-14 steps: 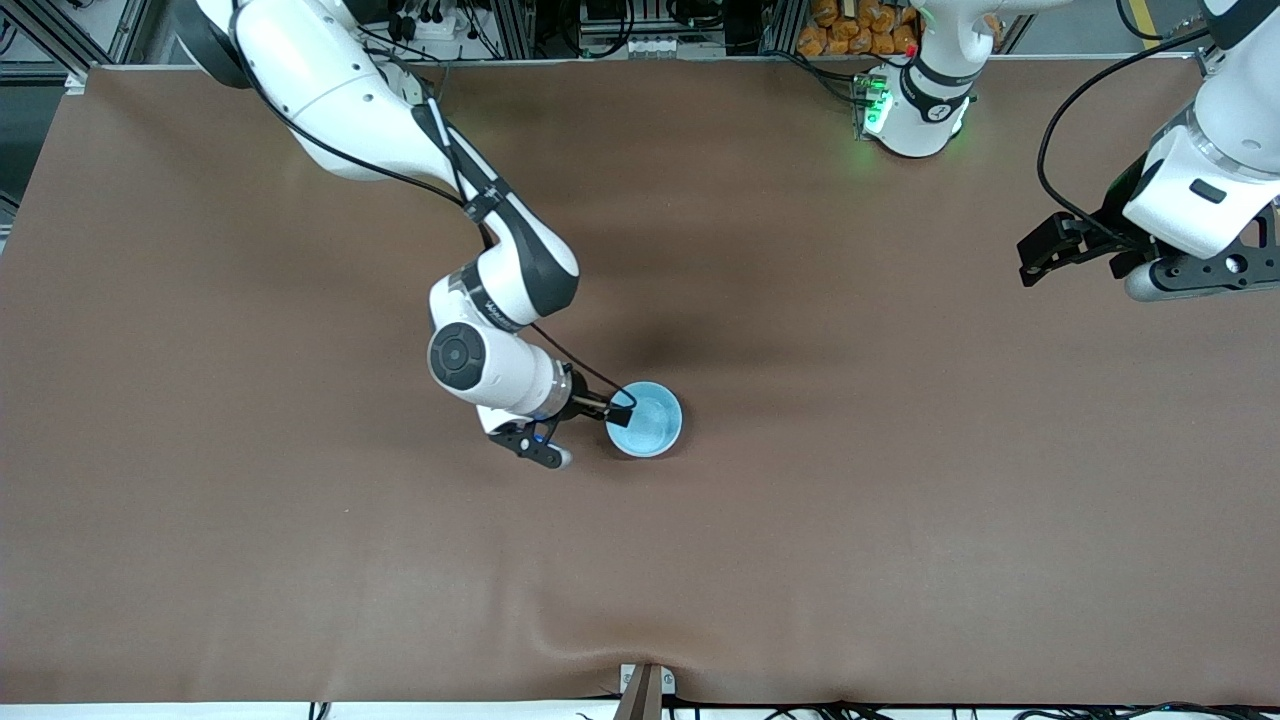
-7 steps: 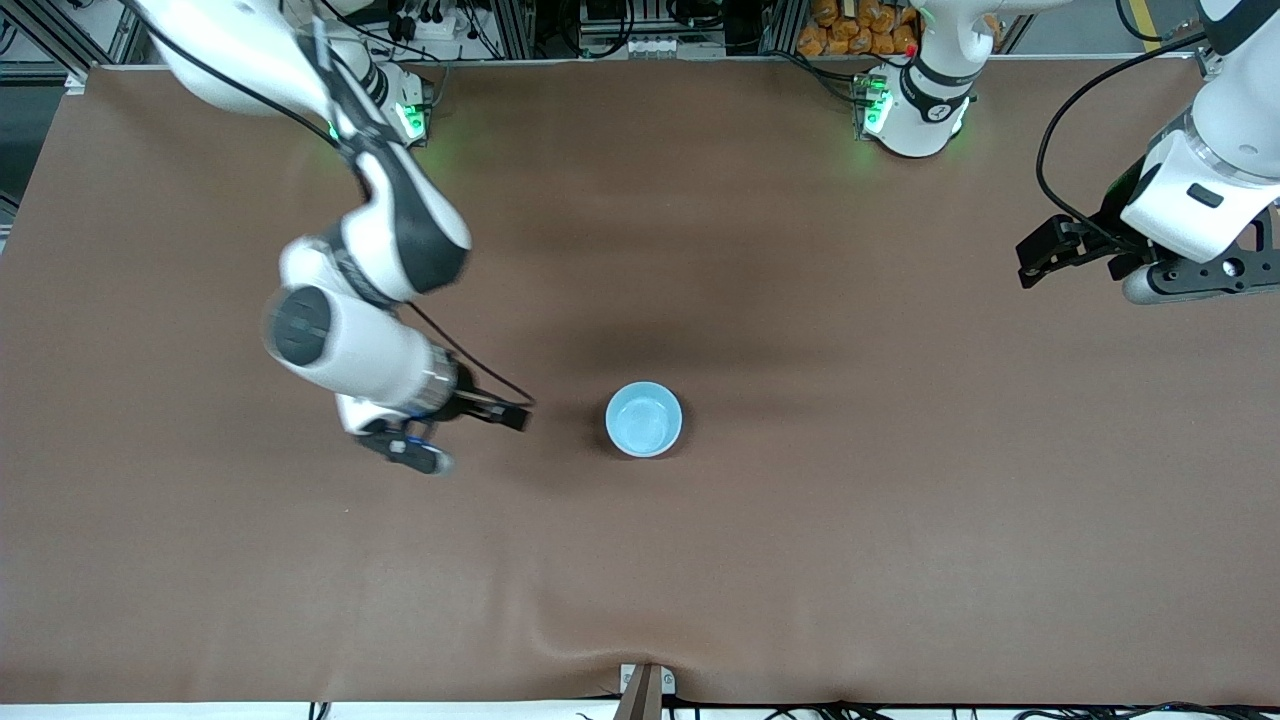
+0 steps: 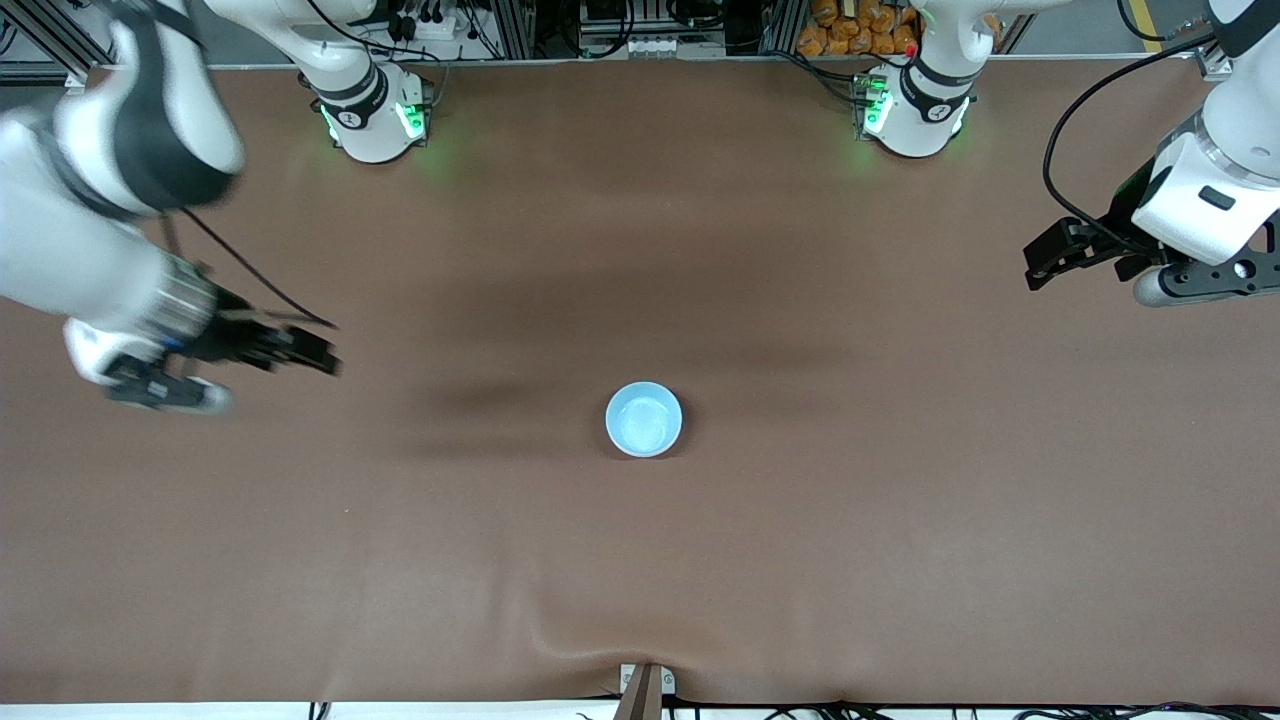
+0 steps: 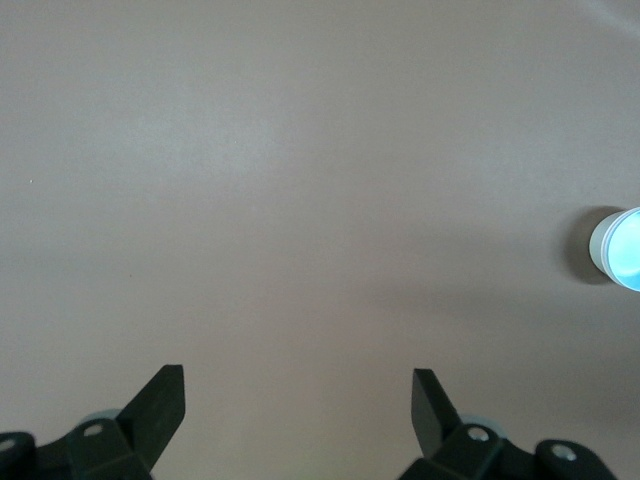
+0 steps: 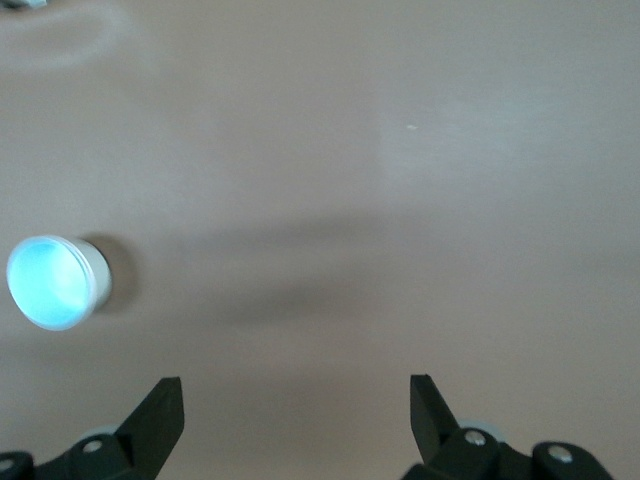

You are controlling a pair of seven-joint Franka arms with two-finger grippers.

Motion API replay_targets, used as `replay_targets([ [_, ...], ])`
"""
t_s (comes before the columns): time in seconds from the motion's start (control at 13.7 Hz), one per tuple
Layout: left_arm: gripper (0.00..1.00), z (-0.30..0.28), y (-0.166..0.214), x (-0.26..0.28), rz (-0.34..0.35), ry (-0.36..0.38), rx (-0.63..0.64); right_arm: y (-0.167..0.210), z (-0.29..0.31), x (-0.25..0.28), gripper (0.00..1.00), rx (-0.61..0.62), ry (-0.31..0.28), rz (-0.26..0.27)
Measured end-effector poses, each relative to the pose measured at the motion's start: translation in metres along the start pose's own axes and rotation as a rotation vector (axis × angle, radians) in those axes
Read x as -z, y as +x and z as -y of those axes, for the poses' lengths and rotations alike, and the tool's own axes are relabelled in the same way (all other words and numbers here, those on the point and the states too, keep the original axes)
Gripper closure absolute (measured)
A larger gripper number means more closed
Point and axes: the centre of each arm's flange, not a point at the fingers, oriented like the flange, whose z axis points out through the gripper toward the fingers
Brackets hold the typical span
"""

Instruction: Stack pink and blue bowls on white bowl

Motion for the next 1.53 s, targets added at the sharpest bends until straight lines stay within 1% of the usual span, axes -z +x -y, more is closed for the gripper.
replay_targets([
  [0.22,0.0,0.001,0.001,0.001,-0.003,-0.001,0.003,-0.024,-0.06,0.058,0.0,0.102,-0.037,0.001],
  [0.29,0.0,0.001,0.001,0.001,-0.004,-0.001,0.003,-0.03,-0.069,0.08,0.0,0.119,-0.069,0.005],
  [0.44,0.0,0.002,0.001,0.002,-0.005,-0.001,0.004,-0.043,-0.063,0.124,0.0,0.129,-0.126,0.017],
  [0.58,0.0,0.004,-0.001,0.004,-0.001,0.0,0.006,-0.054,-0.045,0.144,0.0,0.082,-0.141,0.032],
  [0.73,0.0,0.006,-0.001,0.005,-0.001,0.005,0.009,-0.057,-0.034,0.145,0.0,0.037,-0.144,0.04],
  [0.88,0.0,0.01,-0.001,0.01,-0.018,0.033,0.01,-0.055,-0.034,0.141,0.0,0.024,-0.145,0.049],
  [1.1,0.0,0.012,-0.004,0.031,-0.048,0.037,0.012,-0.054,-0.03,0.135,0.0,0.028,-0.145,0.06],
  [1.53,0.0,0.011,-0.006,0.032,-0.044,0.039,0.007,-0.053,-0.029,0.132,0.0,0.03,-0.146,0.06],
])
